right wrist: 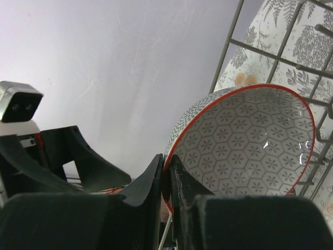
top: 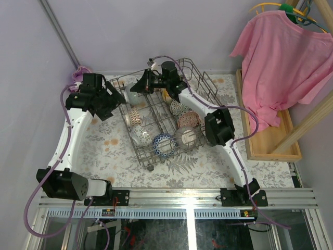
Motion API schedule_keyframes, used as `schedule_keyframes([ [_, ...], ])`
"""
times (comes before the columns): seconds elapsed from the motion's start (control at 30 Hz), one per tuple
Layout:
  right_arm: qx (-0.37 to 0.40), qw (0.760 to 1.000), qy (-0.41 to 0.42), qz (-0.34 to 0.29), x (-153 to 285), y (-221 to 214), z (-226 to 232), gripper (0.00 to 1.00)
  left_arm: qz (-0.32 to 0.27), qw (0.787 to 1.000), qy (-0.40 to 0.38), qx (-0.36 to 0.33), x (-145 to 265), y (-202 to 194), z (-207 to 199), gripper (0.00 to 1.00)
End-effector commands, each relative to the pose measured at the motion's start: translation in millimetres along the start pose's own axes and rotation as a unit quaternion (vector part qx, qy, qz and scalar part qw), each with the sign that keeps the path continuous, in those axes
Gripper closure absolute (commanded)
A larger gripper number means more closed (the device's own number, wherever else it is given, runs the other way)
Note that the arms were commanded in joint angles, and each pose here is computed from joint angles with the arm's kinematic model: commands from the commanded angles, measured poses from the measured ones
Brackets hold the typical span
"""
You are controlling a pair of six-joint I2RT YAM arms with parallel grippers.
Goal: Load the bowls into the dish rack
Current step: Pick up the bowl from the dish rack, then adjust the dish rack at the center of the board.
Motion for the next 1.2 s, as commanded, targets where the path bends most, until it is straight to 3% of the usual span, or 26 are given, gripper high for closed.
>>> schedule_keyframes([
  [0.0, 0.043, 0.999, 0.024, -0.007, 24, 19, 62, 0.97, 0.029, 0.999, -0.028, -0.011, 37, -16, -16, 0.22],
  [0.17, 0.068, 0.997, 0.025, -0.032, 51, 38, 93, 0.98, 0.049, 0.998, -0.041, -0.022, 65, -40, -27, 0.21],
  [0.43, 0.1, 0.988, -0.066, -0.098, 133, 66, 127, 1.0, 0.101, 0.99, -0.088, -0.043, 86, -95, -59, 0.21],
  [0.6, 0.107, 0.981, -0.102, -0.126, 186, 67, 152, 1.0, 0.144, 0.979, -0.118, -0.08, 71, -128, -88, 0.21],
  [0.83, 0.119, 0.978, -0.132, -0.11, 222, 50, 178, 1.0, 0.181, 0.966, -0.124, -0.136, 37, -166, -132, 0.22],
  [1.0, 0.123, 0.978, -0.136, -0.102, 234, 37, 192, 1.0, 0.208, 0.956, -0.127, -0.165, 18, -199, -148, 0.3],
  [1.17, 0.119, 0.978, -0.137, -0.1, 241, 25, 199, 1.0, 0.231, 0.946, -0.121, -0.191, 4, -229, -155, 0.47],
])
Point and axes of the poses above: each gripper's point midway between its finger pads, its own x axis back along the fingers, its own z axis along the line the jaws close on, y = z × x, the point moved 8 cm from there along x, back along the fingers, and after that the axes turned 4 degrees about x, right-handed, at the moved point
